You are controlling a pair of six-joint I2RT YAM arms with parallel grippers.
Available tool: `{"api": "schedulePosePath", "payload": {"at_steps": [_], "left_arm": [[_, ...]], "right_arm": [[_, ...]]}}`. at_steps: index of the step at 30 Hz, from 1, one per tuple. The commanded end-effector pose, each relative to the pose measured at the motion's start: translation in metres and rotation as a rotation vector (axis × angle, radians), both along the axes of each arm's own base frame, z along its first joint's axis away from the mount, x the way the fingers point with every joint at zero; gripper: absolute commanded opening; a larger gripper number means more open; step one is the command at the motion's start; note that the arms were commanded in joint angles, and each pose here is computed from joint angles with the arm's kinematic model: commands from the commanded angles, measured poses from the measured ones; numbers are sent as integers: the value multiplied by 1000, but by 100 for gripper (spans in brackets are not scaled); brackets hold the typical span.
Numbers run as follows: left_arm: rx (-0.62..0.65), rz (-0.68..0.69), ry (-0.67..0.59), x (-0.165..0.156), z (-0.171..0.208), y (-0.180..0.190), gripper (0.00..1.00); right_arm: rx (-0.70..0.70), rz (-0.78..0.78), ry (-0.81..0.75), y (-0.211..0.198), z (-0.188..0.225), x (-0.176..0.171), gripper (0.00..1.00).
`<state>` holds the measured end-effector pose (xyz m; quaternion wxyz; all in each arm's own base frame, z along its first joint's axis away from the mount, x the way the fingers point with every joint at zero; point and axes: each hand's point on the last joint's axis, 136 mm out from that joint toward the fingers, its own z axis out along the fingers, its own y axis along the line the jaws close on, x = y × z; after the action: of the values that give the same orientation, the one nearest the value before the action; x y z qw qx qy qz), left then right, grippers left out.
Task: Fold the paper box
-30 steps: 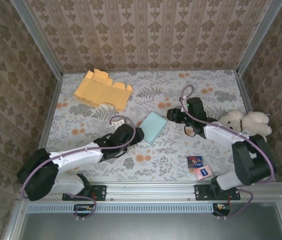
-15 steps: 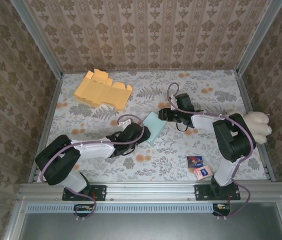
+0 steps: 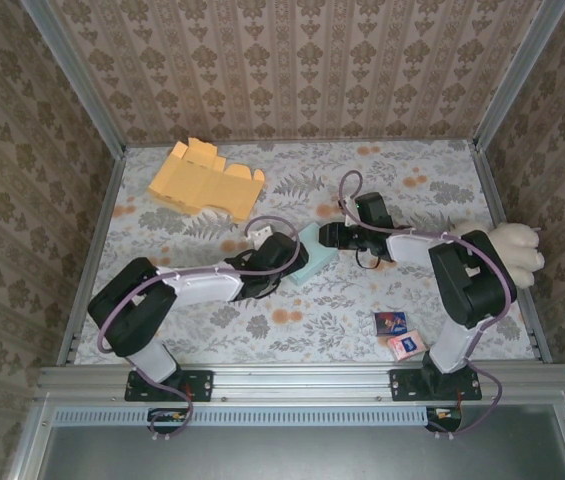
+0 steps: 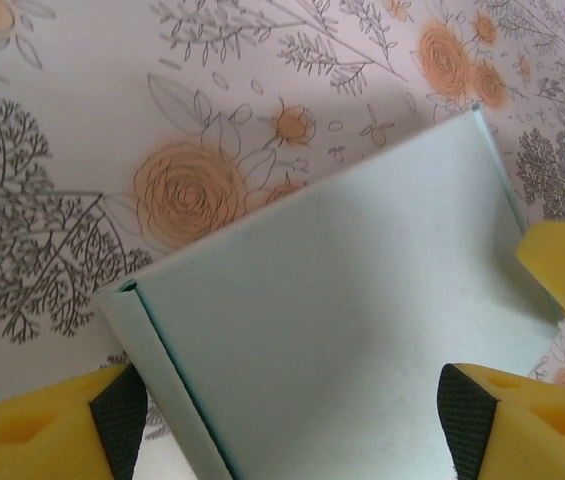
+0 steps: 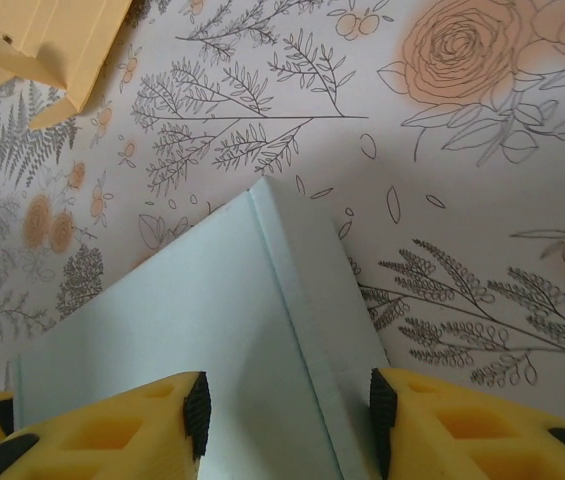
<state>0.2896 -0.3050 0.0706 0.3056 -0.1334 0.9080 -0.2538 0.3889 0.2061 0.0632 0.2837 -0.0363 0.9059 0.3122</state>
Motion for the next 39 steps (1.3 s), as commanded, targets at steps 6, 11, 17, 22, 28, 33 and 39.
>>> {"api": "schedulePosePath", "payload": {"at_steps": [6,11,17,22,28,33,39], "left_arm": [[-59,-84,-118,27,49,-45,78],[-60,-119,-148,40,66,-63,78],[-71,-155,-175,59,82,-86,77],[-85,-189,-200,80,96,-108,77],[-111,-235,-191,103,93,-134,76],[-113,-235,-182,116,84,-142,76],[-106,-202,-142,133,63,-135,74]], "right_arm": [[149,-21,-31,10,45,-17,46],[144,-87,-85,-1,63,-11,46],[116,-194,-125,-28,71,2,46],[132,-271,-144,-55,74,14,46],[120,-338,-159,-81,71,23,46],[138,-381,-157,-95,61,36,46],[164,-380,-140,-94,50,53,46]]}}
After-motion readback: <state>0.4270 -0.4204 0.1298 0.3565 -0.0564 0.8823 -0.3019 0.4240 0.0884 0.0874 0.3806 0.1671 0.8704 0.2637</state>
